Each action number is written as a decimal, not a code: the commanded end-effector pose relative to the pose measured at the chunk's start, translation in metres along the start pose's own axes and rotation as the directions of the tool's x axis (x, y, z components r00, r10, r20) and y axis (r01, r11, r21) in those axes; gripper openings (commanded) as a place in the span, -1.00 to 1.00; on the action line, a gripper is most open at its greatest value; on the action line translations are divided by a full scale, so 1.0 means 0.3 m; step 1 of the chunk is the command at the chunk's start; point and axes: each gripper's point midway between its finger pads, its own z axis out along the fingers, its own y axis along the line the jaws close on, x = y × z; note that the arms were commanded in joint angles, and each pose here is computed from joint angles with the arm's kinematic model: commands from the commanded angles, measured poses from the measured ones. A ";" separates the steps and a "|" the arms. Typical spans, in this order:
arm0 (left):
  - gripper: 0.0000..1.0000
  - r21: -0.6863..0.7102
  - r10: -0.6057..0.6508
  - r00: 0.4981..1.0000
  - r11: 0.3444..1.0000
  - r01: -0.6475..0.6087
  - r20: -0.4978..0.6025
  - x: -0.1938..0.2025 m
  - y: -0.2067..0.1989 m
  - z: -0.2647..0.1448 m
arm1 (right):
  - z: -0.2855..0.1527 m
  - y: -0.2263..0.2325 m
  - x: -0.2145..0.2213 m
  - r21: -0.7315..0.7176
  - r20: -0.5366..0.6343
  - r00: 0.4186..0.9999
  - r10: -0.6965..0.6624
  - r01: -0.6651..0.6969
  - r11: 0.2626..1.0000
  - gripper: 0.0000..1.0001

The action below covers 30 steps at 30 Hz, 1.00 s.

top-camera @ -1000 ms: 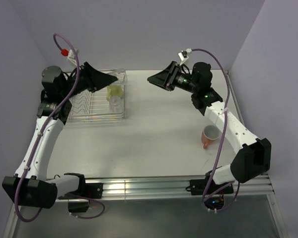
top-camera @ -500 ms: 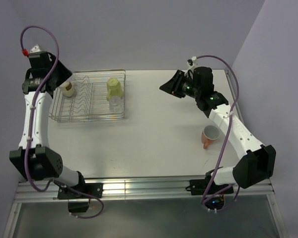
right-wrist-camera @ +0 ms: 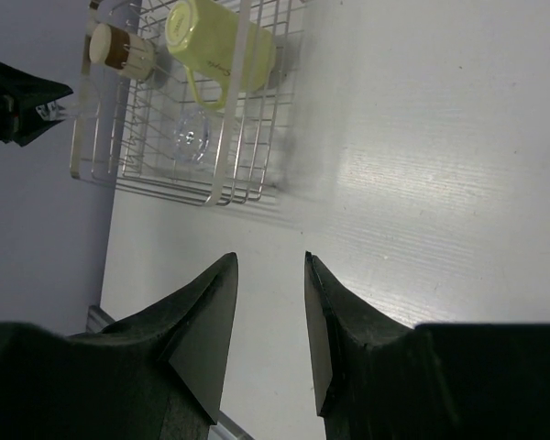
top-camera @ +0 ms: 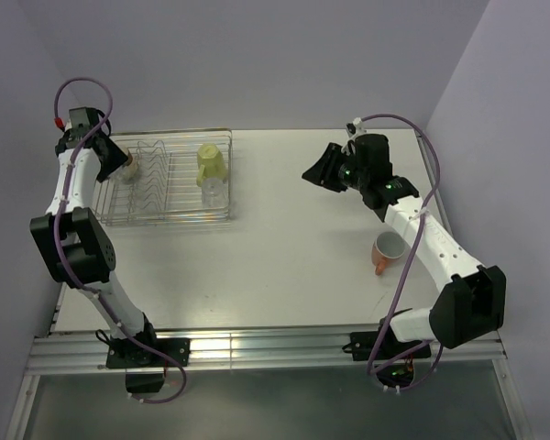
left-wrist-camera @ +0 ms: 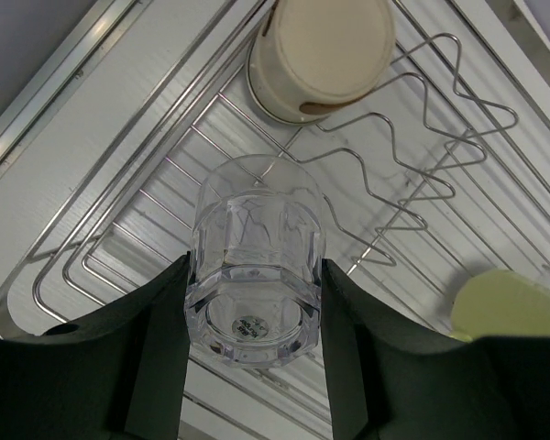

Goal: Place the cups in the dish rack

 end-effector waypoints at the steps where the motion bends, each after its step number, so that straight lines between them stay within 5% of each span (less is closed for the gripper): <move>1: -1.00 -0.011 -0.006 0.997 1.000 0.007 0.079 -0.111 -0.003 -0.011 | 0.004 0.007 -0.033 -0.019 0.037 0.999 -0.033 0.033 0.999 -0.14; 30: -1.00 -0.060 -0.016 0.993 0.998 0.009 -0.120 0.052 0.079 0.269 | 0.050 -0.039 0.001 -0.001 -0.001 0.999 -0.037 0.037 0.999 -0.15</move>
